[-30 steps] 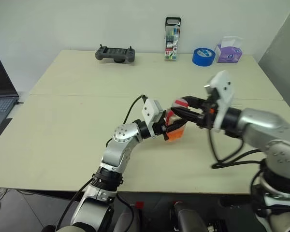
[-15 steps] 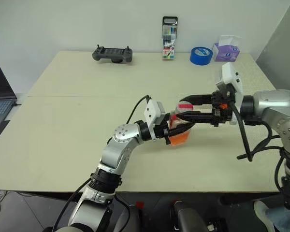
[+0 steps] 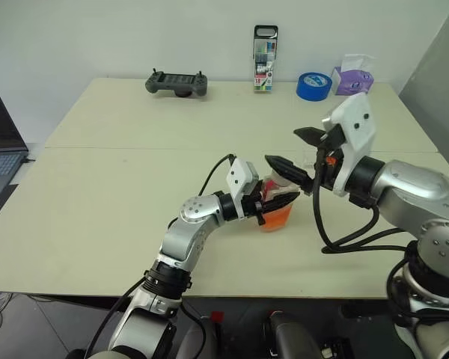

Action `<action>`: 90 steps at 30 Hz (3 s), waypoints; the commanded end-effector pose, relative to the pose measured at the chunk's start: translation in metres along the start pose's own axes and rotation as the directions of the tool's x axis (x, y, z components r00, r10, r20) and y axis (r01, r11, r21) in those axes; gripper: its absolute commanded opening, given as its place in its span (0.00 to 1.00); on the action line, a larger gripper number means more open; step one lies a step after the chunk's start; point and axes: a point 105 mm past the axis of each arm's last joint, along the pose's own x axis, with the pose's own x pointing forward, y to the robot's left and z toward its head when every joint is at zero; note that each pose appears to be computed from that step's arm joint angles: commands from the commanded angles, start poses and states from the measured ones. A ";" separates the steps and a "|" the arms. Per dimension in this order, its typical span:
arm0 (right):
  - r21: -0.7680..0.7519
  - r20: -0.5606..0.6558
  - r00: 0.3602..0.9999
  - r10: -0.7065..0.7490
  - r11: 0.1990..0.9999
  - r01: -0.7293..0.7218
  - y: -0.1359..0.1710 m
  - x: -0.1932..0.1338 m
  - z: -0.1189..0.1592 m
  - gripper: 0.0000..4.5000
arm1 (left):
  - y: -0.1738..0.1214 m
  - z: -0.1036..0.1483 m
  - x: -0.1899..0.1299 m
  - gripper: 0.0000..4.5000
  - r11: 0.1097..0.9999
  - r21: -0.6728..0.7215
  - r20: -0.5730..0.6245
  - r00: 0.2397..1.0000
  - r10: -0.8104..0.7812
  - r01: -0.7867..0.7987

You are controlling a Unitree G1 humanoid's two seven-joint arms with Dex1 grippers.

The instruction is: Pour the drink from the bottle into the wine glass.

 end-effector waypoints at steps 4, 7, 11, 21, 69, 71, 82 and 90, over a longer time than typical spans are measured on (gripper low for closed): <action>0.068 0.055 0.991 -0.120 0.991 0.116 0.015 -0.004 -0.001 0.95 | 0.008 0.020 0.008 0.37 0.997 0.073 0.068 0.998 0.004 -0.009; 0.111 0.026 0.989 -0.148 0.983 0.144 0.022 -0.002 -0.011 0.95 | 0.009 0.020 0.010 0.37 0.996 0.086 0.071 0.997 -0.002 -0.004; 0.153 0.013 0.975 -0.223 0.964 0.218 0.019 -0.001 -0.015 0.95 | 0.010 0.020 0.011 0.37 0.995 0.095 0.070 0.997 -0.006 -0.001; 0.191 0.020 0.951 -0.309 0.935 0.299 0.014 -0.001 -0.011 0.95 | 0.012 0.017 0.007 0.37 0.994 0.106 0.051 0.999 0.003 -0.008; -0.204 -0.082 0.942 0.326 0.919 -0.336 -0.029 0.000 0.005 0.95 | 0.012 0.026 0.013 0.36 0.991 0.130 0.077 0.996 0.034 -0.044; -0.177 -0.041 0.961 0.273 0.945 -0.276 -0.025 -0.001 0.008 0.95 | 0.013 0.025 0.012 0.36 0.991 0.129 0.076 0.997 0.034 -0.043; -0.004 0.034 0.995 -0.091 0.996 0.091 0.005 -0.003 -0.003 0.95 | 0.011 0.022 0.015 0.36 0.993 0.117 0.078 0.997 0.013 -0.022; 0.115 0.014 0.967 -0.253 0.961 0.250 0.007 0.004 -0.009 0.95 | 0.009 0.021 0.018 0.36 0.993 0.115 0.076 0.997 -0.005 -0.003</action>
